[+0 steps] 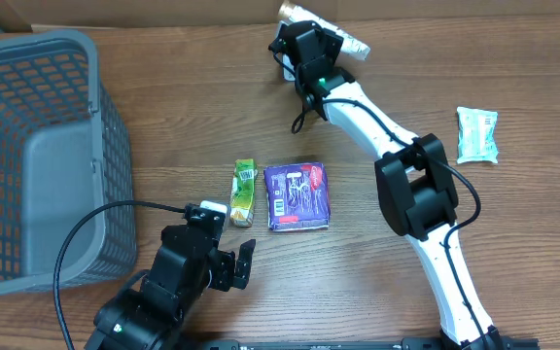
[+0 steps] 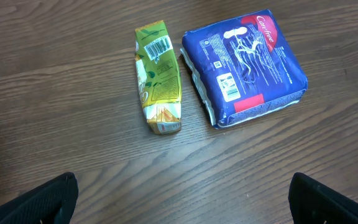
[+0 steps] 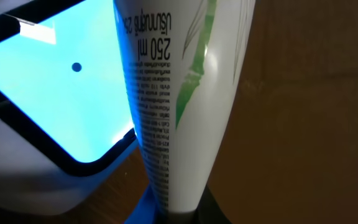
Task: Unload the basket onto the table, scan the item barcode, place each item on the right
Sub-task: 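Hold the tube's label in front of the white scanner, then carry the tube right and set it on the table's right side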
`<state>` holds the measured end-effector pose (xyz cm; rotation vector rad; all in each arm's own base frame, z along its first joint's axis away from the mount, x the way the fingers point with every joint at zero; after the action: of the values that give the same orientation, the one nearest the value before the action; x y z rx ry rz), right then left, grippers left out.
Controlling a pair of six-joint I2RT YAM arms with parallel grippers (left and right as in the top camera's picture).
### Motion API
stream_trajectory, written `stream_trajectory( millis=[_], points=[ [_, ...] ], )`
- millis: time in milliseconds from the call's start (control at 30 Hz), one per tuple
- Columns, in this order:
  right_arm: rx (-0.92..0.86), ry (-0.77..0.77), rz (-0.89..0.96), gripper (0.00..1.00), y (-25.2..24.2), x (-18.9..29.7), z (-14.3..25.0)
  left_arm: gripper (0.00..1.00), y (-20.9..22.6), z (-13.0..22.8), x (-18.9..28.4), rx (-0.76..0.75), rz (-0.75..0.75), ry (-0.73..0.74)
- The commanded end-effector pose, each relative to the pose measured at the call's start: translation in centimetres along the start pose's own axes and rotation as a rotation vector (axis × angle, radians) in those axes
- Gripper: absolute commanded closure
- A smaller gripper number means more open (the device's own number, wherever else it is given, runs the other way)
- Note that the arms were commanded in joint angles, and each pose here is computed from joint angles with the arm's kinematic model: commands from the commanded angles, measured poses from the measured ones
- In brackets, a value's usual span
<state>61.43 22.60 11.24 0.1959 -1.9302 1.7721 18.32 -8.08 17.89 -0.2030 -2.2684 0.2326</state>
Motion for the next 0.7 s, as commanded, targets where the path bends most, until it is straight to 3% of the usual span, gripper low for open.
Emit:
stream_trajectory(
  millis=[0,233,433,533,667],
  points=[
    [-0.151,-0.055,0.062,0.96,-6.3,4.3,-0.4,0.0,0.1,0.0,0.0,-0.021,-0.006,-0.004],
    [-0.298,-0.212,-0.087,0.96,-11.9,12.0,1.4,0.0,0.1,0.0,0.0,-0.021,-0.006,-0.004],
    [-0.559,-0.324,-0.234,0.96,-16.1,20.1,4.9,0.0,0.1,0.0,0.0,-0.021,-0.006,-0.004],
    [-0.806,-0.326,-0.358,0.96,-16.7,23.4,7.0,0.0,0.1,0.0,0.0,-0.021,-0.006,-0.004],
    [-1.227,-0.142,-0.465,0.96,-16.5,25.4,12.0,0.0,0.1,0.0,0.0,-0.021,-0.006,-0.004]
  ],
)
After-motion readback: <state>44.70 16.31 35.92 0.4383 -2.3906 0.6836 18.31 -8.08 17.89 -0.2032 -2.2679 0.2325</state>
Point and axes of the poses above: each gripper's point midway between its finger pads, its own x axis back along the fingers, its own y axis along the line the jaws close on, z = x × y, the point moved 2 cm from there along x, back along the fingers, and after that the axes turned 14 degrees about x, right-handed, at the moved point
